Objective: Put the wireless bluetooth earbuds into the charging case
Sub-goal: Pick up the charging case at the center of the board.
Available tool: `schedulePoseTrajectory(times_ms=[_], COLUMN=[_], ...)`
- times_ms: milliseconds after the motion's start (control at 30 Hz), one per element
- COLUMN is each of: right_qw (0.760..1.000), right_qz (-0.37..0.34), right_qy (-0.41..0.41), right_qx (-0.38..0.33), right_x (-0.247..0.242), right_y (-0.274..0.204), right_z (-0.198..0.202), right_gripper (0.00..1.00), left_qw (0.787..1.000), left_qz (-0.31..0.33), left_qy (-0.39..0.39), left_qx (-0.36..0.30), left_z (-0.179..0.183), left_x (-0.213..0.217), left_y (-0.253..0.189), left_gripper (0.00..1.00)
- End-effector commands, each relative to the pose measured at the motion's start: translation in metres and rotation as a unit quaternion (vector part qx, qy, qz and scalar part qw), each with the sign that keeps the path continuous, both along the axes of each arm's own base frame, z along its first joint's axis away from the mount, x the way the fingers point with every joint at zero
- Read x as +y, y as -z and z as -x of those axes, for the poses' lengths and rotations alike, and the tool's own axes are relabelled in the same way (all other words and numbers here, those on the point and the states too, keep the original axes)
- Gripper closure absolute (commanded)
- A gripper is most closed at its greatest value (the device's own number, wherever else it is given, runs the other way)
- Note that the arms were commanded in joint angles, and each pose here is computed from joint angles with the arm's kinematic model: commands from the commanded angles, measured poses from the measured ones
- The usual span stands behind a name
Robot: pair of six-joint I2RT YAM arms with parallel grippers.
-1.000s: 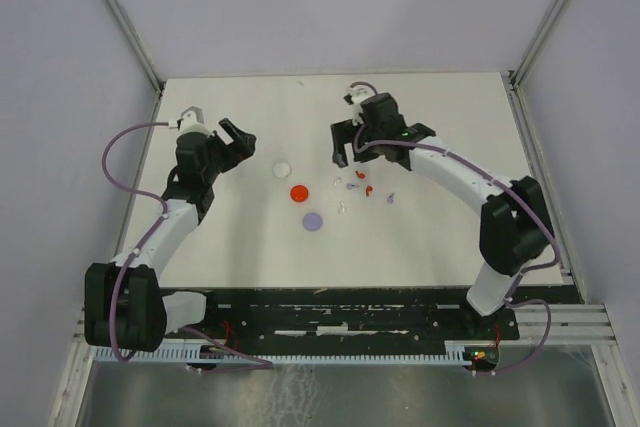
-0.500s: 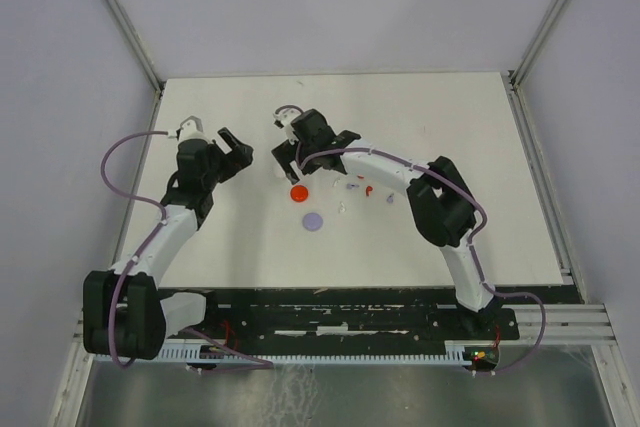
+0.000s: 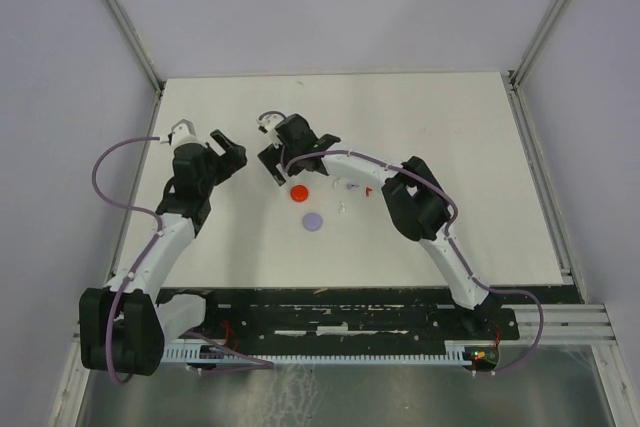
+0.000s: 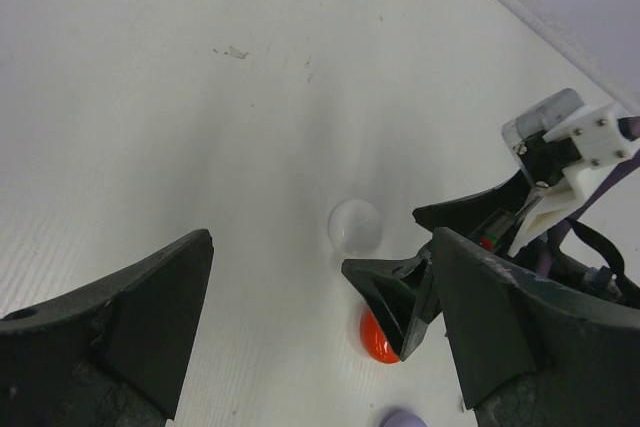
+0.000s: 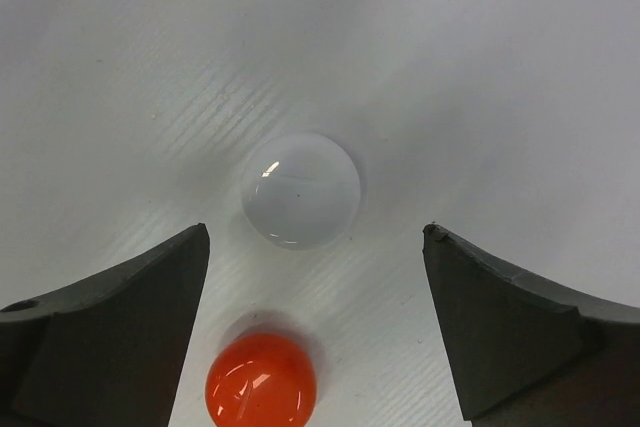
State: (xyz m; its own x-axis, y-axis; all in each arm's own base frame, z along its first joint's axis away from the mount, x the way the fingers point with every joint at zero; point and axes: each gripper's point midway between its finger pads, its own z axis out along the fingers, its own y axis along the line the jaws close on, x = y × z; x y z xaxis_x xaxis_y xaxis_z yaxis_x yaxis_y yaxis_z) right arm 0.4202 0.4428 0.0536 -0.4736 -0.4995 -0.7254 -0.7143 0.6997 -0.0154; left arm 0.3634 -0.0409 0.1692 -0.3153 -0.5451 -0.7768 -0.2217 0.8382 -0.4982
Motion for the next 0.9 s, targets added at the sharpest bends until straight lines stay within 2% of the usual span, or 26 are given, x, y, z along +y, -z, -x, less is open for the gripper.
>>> schedulePoseTrajectory(times_ms=[0, 267, 533, 867], right_qw=[1.000, 1.000, 1.000, 1.000], right_qz=[-0.023, -0.019, -0.010, -0.007], right_qy=[-0.006, -0.009, -0.004, 0.006], right_qx=[-0.020, -0.010, -0.007, -0.003], right_x=[0.020, 0.028, 0.026, 0.026], right_y=[-0.013, 0.002, 0.013, 0.022], right_z=[-0.007, -0.003, -0.002, -0.005], right_gripper=[0.05, 0.11, 0.23, 0.28], left_qw=[0.999, 0.999, 0.999, 0.999], left_qz=[0.009, 0.004, 0.003, -0.001], left_qy=[-0.023, -0.028, -0.031, -0.035], left_qx=[-0.027, -0.030, -0.028, -0.027], left_z=[0.001, 0.004, 0.004, 0.004], left_x=[0.007, 0.010, 0.011, 0.013], left_y=[-0.016, -0.021, -0.019, -0.018], left_gripper=[0.05, 0.05, 0.05, 0.05])
